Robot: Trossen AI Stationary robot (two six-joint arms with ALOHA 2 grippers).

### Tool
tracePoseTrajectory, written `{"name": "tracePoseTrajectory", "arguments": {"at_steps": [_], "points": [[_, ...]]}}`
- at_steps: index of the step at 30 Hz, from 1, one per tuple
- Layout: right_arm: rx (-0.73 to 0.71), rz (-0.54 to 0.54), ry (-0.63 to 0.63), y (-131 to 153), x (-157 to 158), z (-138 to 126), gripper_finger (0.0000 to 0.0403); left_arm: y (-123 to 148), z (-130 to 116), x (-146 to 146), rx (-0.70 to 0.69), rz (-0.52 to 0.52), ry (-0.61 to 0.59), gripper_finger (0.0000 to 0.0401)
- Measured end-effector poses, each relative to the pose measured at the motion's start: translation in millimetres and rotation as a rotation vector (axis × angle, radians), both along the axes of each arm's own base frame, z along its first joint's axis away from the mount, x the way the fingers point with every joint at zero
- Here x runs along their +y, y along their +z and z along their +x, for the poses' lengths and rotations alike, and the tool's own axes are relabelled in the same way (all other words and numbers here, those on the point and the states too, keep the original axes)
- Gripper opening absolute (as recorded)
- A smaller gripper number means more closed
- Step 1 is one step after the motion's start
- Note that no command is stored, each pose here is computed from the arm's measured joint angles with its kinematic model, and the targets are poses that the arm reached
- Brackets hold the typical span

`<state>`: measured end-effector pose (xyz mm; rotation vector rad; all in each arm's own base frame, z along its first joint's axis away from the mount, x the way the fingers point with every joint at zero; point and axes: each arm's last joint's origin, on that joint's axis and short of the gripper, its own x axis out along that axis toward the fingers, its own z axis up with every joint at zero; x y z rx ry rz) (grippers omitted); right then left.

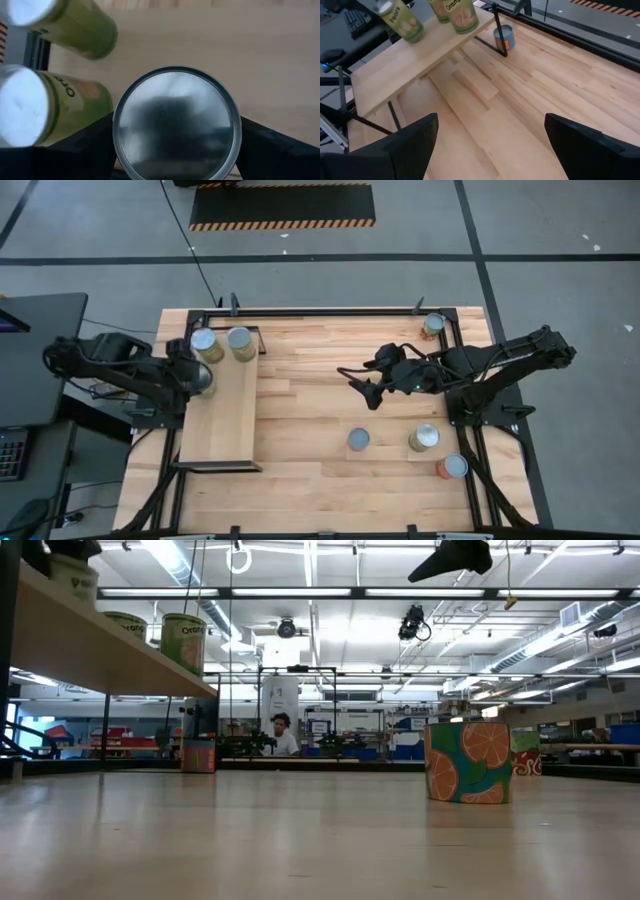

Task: Pick and place cans onto a shelf
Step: Put the left canned pears on the shelf

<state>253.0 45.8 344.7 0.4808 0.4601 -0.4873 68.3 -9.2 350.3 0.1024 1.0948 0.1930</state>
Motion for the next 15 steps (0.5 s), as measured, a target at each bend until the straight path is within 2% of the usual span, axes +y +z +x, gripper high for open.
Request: {"name": "tracePoseTrajectory", "arguments": {"at_steps": [5,10,15], "points": [[0.000,0.017,0.009,-0.1,0.5,0.1,0.0373,-9.7,-0.2,1.2,0.021,0.055,-0.022,0.0321],[0.003,0.032,0.029,-0.4,1.1,0.2,0.0373,-9.7,0.8,0.4,0.016,0.029,-0.013,0.0324],[-0.003,0.049,0.020,-0.4,1.2,0.2,0.0373,-10.4,0.3,0.3,0.025,0.018,-0.006,0.0348]]}}
